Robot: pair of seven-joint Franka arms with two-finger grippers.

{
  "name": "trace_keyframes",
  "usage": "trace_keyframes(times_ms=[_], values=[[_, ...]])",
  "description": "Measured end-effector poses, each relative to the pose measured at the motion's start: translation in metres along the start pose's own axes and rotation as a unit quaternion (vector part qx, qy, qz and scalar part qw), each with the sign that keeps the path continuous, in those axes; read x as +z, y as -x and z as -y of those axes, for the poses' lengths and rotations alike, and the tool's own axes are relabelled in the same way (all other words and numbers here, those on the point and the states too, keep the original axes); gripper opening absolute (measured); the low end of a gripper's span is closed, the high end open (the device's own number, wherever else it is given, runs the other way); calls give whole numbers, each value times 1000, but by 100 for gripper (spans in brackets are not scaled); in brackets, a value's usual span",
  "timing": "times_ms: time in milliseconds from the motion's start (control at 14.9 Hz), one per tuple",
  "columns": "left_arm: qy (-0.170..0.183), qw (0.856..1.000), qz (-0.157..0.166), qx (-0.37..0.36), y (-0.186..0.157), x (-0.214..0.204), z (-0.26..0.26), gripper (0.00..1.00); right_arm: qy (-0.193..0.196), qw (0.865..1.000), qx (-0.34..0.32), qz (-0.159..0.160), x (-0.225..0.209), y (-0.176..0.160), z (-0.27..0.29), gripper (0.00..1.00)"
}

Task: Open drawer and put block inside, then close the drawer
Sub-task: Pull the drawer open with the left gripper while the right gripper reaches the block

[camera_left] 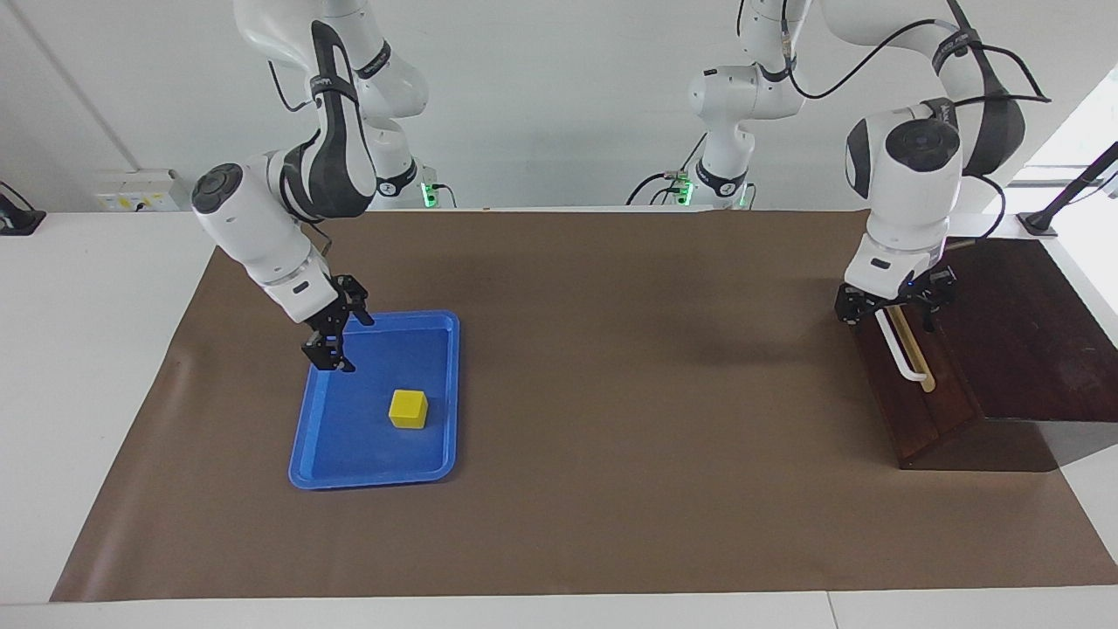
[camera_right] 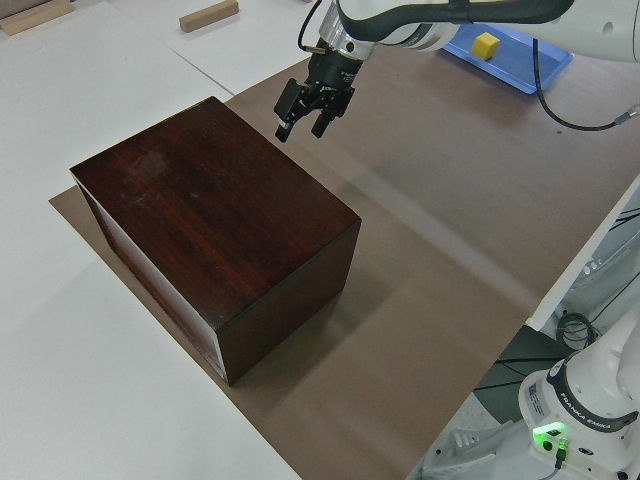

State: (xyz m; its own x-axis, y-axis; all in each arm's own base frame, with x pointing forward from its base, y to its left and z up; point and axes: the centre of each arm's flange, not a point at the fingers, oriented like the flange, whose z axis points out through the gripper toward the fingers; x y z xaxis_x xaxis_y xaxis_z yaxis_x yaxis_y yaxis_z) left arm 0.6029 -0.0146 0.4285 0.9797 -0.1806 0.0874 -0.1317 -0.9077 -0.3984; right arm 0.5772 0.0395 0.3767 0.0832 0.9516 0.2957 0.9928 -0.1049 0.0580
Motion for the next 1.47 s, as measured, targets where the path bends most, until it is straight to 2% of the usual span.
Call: trace_keyframes(times_ms=[134,335,536,804,1474], values=[[5,1000,-7,-2,5,22,3,100,-3,1000,-24,-19,11,0,-17,100],[2,1000,-6,5,7,30,-3,100,-25,998,-41,-51,37,2,-42,100],[3,1000,-5,-23,7,48,-21,100,-44,994,-75,-69,62,5,-55,100],[4,1000,-15,-24,1,42,-54,100,-40,991,-104,-75,67,5,-67,100],[38,997,-31,-56,-4,6,-131,100,-46,991,-100,-80,90,18,-62,100]])
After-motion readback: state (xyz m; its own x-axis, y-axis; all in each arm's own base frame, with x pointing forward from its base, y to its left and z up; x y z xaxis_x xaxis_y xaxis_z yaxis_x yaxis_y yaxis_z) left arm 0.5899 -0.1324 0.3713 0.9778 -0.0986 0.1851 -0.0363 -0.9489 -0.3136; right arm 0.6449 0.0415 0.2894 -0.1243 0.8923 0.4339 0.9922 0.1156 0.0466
